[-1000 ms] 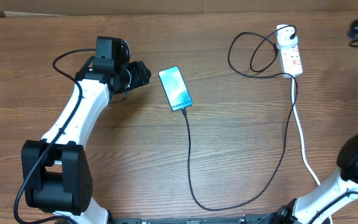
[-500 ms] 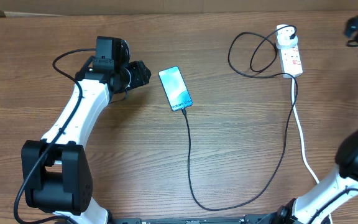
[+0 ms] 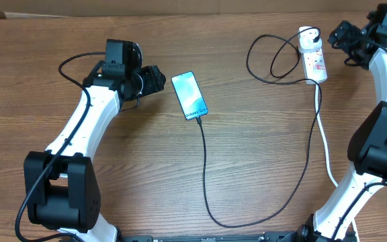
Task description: Plug charger to phone and switch on socket
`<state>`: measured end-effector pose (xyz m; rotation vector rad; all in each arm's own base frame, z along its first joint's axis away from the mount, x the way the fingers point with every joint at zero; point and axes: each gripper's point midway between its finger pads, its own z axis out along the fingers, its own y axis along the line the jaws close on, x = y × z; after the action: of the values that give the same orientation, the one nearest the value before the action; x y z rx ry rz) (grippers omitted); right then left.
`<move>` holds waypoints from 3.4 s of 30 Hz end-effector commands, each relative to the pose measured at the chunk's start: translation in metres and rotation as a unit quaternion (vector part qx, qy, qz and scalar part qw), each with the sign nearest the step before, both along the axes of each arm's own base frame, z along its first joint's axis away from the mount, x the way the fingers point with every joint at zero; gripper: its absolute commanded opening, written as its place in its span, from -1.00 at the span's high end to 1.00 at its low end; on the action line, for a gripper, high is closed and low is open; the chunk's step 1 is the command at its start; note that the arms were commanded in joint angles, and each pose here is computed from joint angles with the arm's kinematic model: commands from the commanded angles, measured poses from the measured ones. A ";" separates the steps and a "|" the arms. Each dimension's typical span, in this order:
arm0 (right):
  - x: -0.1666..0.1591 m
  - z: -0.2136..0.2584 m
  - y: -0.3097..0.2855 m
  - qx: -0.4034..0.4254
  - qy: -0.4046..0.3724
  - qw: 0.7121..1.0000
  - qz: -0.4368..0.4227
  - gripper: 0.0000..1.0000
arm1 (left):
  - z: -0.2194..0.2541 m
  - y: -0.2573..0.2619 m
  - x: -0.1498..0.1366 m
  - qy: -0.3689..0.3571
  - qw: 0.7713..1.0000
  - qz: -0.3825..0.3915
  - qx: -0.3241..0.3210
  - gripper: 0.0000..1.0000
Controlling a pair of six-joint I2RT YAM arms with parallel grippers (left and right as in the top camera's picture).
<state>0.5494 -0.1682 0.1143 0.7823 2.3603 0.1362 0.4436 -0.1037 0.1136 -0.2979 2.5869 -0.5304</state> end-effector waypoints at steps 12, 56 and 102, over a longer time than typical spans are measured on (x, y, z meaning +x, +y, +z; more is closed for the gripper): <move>-0.006 -0.056 -0.006 0.021 0.051 0.998 -0.040 -1.00 | 0.003 -0.002 -0.003 0.001 1.000 0.003 0.001 -0.32; 0.007 -0.089 0.014 0.014 0.063 0.998 -0.026 -1.00 | 0.000 -0.001 -0.006 0.010 1.000 0.003 0.002 -0.34; 0.015 -0.050 -0.015 -0.004 0.023 0.998 -0.050 -1.00 | -0.002 -0.001 -0.009 0.017 1.000 0.003 0.003 -0.35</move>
<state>0.5550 -0.1810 0.0413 0.9200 2.4087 0.0567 0.4353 -0.1026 0.1084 -0.3149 2.6269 -0.5234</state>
